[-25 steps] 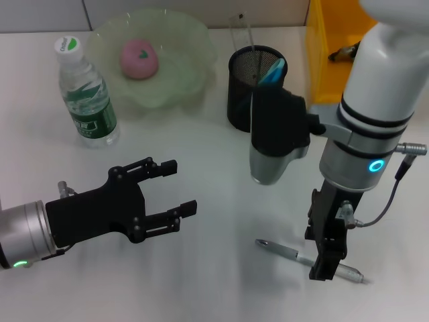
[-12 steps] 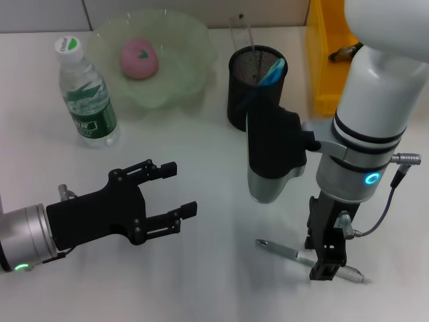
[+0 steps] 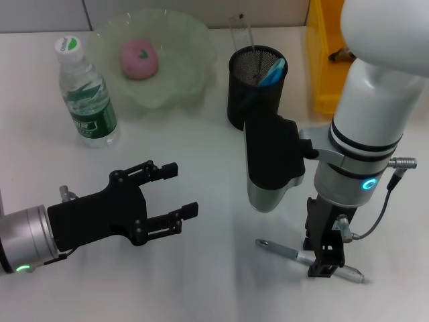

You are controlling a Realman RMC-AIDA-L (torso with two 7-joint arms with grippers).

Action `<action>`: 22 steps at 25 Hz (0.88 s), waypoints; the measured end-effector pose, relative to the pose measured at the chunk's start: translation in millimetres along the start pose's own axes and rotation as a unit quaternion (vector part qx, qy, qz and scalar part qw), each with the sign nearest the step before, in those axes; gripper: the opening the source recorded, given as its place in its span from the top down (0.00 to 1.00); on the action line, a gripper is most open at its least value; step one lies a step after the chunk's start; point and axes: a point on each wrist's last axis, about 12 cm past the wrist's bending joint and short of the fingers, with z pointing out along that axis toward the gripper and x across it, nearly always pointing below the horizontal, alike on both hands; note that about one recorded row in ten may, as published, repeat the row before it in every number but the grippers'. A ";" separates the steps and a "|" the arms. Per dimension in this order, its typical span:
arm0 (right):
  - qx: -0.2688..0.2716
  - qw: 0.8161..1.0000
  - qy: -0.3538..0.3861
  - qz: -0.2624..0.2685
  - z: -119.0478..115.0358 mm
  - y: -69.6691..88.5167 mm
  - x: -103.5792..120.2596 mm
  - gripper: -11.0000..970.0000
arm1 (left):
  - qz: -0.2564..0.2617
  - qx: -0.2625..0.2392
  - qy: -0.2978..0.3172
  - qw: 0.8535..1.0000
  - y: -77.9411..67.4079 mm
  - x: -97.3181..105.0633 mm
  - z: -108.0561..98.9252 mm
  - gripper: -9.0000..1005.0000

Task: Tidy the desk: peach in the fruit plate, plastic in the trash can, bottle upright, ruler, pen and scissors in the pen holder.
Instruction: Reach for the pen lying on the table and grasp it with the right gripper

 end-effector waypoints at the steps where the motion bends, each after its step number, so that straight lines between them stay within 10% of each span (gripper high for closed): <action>1: 0.000 1.000 0.000 0.000 0.0 0.0 0.0 0.53 | 0.000 0.000 0.000 1.000 0.0 0.0 0.0 0.23; 22: 0.005 1.000 0.004 -0.019 3.7 5.9 -2.2 0.62 | 0.000 -0.001 0.001 1.000 -0.6 0.7 -1.1 0.23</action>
